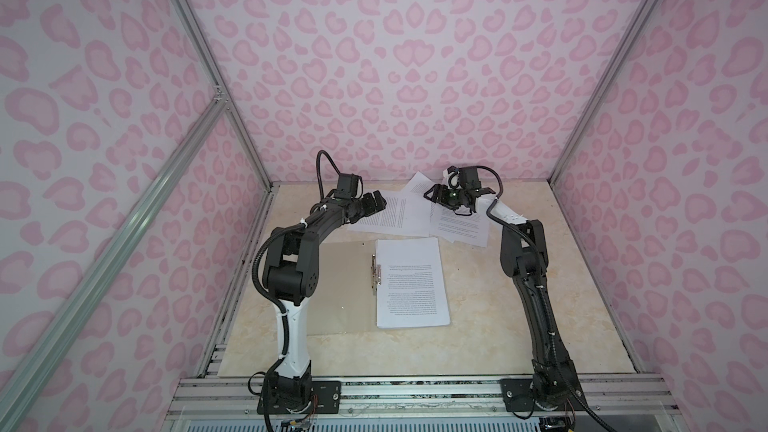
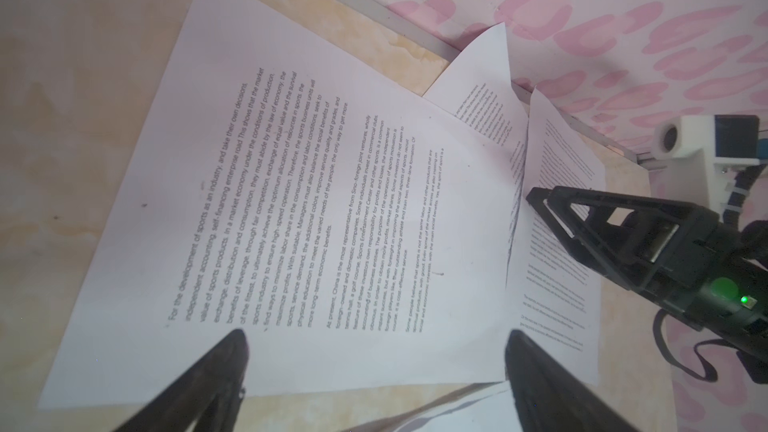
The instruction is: Put the files into the folder
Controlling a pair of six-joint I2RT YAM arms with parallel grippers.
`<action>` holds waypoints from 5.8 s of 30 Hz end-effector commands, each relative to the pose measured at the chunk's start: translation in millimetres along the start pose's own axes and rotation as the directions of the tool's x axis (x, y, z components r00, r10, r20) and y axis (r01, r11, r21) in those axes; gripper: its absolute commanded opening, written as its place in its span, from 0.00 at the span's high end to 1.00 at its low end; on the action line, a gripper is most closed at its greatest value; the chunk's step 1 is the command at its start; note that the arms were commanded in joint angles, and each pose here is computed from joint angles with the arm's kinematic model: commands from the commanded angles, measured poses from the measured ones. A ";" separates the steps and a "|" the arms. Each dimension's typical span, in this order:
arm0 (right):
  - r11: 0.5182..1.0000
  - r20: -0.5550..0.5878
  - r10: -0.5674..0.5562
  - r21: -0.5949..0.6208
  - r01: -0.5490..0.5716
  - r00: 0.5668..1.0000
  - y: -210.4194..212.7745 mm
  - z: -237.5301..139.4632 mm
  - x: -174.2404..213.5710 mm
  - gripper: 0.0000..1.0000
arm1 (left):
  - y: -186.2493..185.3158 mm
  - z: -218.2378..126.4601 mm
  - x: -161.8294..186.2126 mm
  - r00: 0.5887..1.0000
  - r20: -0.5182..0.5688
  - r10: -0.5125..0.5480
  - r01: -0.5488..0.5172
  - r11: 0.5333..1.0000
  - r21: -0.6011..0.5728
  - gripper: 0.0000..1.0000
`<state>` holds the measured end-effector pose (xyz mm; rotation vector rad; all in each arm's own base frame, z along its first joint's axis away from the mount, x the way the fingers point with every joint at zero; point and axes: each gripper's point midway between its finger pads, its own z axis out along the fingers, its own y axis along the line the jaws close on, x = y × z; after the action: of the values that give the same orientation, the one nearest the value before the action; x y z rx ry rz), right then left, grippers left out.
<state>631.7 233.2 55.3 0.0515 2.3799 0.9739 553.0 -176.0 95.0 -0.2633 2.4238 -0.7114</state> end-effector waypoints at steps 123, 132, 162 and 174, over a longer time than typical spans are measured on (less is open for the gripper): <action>0.767 0.549 0.369 0.276 -0.579 0.750 82.2 -230.6 199.5 1.00 | -18.2 -345.6 199.6 0.922 0.264 0.282 -0.333 0.927 0.174 0.02; 0.704 0.551 0.375 0.354 -0.615 0.746 68.4 -228.8 255.1 0.81 | -19.8 -345.2 201.4 0.922 0.261 0.285 -0.337 0.924 0.181 0.03; 0.904 -0.097 -0.194 0.368 0.217 0.976 46.3 -199.4 194.5 0.03 | -74.6 -225.2 238.2 0.978 -0.045 0.203 -0.186 0.950 0.253 0.03; 0.960 -0.128 -0.003 0.278 0.039 0.992 -16.6 -167.7 184.2 0.07 | -107.1 -135.5 242.8 0.970 -0.150 0.191 -0.163 0.969 0.184 0.06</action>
<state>387.1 149.5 51.4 0.1150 2.6355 0.5428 260.0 -275.2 118.4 0.1256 2.5457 -0.8490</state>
